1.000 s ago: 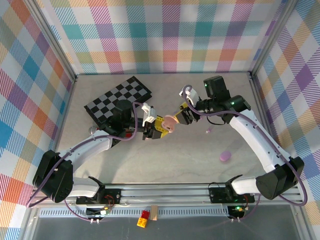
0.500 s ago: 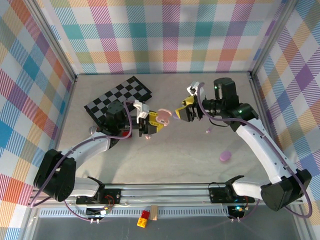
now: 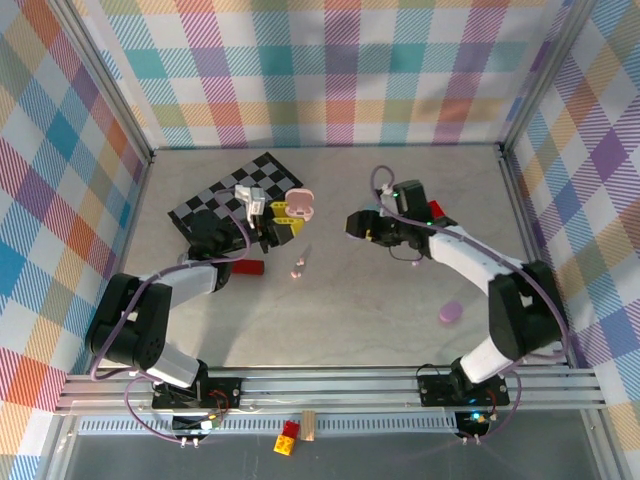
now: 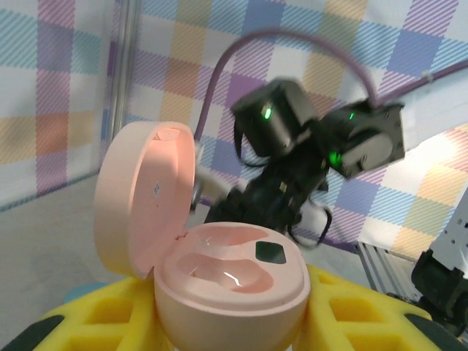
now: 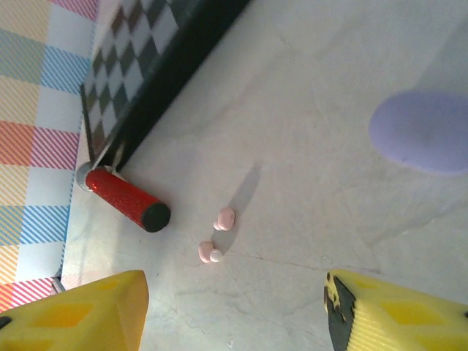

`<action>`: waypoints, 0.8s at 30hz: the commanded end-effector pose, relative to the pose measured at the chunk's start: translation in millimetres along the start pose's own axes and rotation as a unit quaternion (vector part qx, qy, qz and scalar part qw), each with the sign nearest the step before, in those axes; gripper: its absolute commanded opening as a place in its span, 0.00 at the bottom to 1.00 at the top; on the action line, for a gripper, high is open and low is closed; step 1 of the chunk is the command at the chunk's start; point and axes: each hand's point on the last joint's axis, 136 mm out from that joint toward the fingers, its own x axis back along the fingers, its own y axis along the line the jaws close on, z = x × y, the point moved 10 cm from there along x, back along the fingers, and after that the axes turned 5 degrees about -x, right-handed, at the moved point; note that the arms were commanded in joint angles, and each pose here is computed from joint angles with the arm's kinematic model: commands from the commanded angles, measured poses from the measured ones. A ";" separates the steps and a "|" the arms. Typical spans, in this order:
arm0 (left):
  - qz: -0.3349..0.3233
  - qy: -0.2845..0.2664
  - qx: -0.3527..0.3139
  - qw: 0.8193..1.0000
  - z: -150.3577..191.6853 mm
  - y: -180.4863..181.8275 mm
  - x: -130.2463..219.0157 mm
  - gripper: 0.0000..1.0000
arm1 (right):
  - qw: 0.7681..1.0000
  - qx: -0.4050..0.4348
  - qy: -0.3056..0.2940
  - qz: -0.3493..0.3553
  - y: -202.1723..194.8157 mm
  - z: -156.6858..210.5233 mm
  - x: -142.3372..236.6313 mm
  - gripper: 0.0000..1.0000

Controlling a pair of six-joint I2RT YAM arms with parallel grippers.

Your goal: Insert the wireless bluetooth earbuds into the charging case

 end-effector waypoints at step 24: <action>-0.082 -0.023 -0.064 0.994 -24.0 -1.2 34.0 0.37 | 0.994 -0.071 0.080 0.025 17.4 44.3 -146.7 0.37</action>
